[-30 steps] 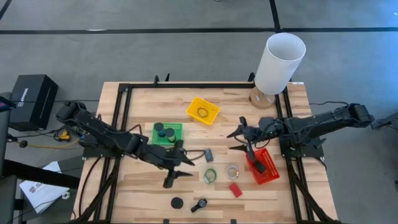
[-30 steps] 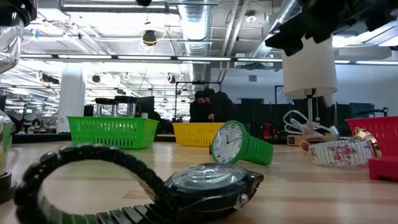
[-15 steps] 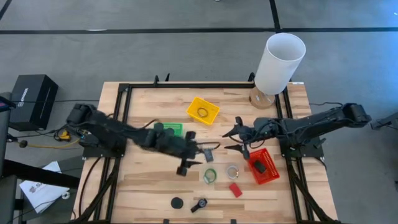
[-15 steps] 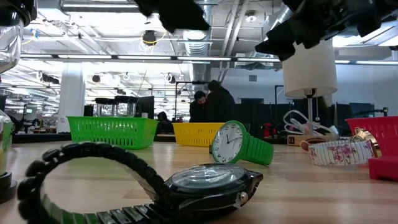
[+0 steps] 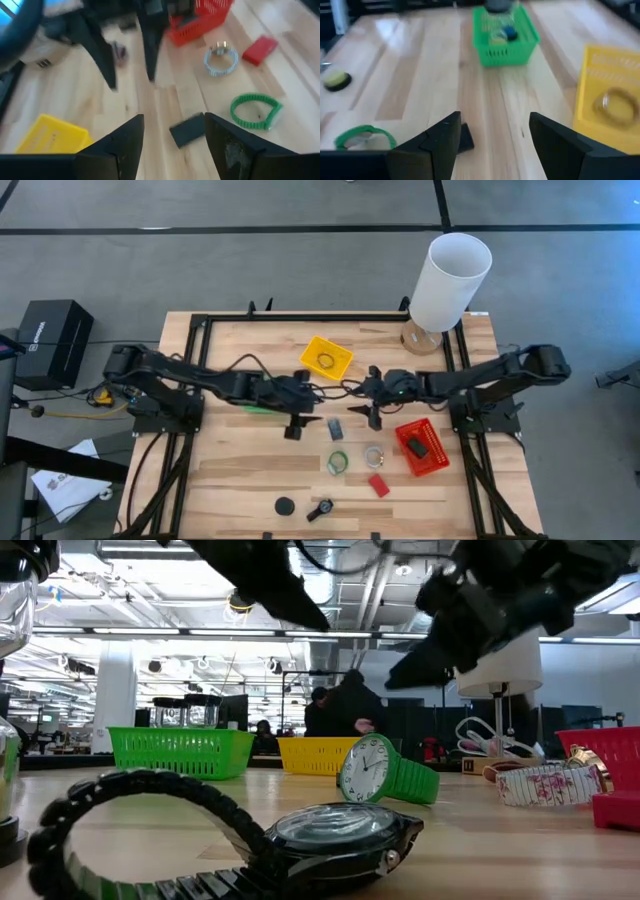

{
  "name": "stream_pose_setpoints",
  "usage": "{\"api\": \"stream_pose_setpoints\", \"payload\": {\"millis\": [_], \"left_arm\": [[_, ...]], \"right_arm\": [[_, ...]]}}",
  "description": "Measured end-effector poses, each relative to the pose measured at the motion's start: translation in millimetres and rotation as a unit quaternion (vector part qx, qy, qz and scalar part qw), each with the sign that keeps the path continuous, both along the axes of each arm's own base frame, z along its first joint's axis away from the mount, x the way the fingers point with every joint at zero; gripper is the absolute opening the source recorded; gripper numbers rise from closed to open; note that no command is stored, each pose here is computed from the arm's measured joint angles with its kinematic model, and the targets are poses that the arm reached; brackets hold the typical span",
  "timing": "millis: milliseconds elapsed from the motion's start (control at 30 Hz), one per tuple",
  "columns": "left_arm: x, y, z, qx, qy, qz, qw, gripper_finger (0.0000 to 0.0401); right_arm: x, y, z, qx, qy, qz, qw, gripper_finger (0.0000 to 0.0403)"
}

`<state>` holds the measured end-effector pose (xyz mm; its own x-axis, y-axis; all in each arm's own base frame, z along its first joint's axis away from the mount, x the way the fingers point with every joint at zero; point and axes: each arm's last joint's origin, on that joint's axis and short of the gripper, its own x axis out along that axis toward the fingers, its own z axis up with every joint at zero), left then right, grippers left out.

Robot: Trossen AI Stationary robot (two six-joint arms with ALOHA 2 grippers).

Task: Pick & Place Office items
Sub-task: Put the brown watch into the yellow basket

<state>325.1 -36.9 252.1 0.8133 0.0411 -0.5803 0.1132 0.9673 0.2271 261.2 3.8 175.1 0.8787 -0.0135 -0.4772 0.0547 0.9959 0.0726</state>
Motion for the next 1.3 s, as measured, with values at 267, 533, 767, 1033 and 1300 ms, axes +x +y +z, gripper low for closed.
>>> {"api": "stream_pose_setpoints", "payload": {"millis": [267, 533, 767, 1033, 1300], "left_arm": [[-42, 6, 25, -0.005, -0.053, 0.006, 0.999, 0.0185], [-59, 8, 12, -0.043, -0.111, 0.025, 0.993, 0.0173], [-61, 8, -1, -0.045, -0.109, 0.022, 0.993, 0.0168], [-61, 7, -2, -0.045, -0.11, 0.021, 0.993, 0.0165], [-61, 7, -2, -0.045, -0.111, 0.021, 0.993, 0.0159]], "right_arm": [[-4, -5, 21, -0.034, 0.182, -0.012, 0.983, 0.0227], [-36, -24, 37, -0.002, 0.396, -0.116, 0.911, 0.0227], [-43, -40, 18, -0.006, 0.446, -0.121, 0.887, 0.0227], [-36, -57, -3, 0.005, 0.485, -0.127, 0.865, 0.0227], [-28, -62, -30, -0.005, 0.539, -0.095, 0.837, 0.0207]]}}
